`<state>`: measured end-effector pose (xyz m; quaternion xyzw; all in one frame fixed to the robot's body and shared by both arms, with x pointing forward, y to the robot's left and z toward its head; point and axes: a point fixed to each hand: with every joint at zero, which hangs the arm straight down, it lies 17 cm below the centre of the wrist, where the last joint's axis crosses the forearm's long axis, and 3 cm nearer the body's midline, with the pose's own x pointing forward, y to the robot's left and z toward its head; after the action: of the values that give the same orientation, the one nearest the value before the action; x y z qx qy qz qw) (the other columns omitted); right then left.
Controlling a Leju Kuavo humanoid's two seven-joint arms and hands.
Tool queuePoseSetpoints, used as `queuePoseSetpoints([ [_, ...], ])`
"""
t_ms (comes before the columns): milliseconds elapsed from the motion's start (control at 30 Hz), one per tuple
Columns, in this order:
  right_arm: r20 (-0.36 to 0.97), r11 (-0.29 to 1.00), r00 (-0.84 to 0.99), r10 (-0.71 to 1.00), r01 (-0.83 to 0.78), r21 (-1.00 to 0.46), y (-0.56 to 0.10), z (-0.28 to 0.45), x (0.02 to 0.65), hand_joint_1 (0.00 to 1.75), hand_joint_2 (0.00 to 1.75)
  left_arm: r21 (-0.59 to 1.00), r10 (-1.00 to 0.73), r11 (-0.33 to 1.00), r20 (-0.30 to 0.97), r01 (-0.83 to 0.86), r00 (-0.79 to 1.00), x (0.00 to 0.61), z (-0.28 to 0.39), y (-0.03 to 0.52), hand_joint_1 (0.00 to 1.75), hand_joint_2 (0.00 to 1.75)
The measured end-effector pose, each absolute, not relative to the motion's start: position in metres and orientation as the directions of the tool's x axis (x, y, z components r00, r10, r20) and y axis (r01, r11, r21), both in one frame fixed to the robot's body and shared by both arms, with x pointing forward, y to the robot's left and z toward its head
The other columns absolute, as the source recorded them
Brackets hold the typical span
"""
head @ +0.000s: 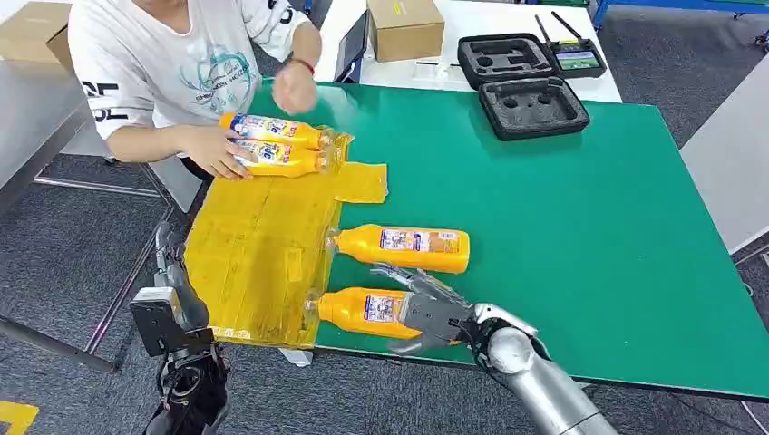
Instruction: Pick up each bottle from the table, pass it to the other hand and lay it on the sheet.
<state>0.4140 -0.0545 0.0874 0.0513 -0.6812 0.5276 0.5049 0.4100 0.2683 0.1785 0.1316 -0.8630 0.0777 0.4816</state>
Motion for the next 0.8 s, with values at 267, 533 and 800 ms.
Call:
queuePoseSetpoints([
  [267,0.669,0.434,-0.516,0.535,-0.511,-0.742,-0.077,0.088,0.435,0.0,1.75,0.001,-0.161,0.952,0.85,-0.305,-0.501,0.41,0.179,0.268,0.0,0.0],
  [533,0.654,0.431,-0.518,0.551,-0.493,-0.755,-0.084,0.087,0.44,0.0,1.75,0.022,-0.183,0.952,0.842,-0.306,-0.508,0.407,0.181,0.266,0.0,0.0],
  [800,0.627,0.425,-0.543,0.558,-0.462,-0.779,-0.082,0.091,0.439,0.0,1.75,0.021,-0.184,0.95,0.842,-0.311,-0.508,0.405,0.181,0.268,0.0,0.0],
])
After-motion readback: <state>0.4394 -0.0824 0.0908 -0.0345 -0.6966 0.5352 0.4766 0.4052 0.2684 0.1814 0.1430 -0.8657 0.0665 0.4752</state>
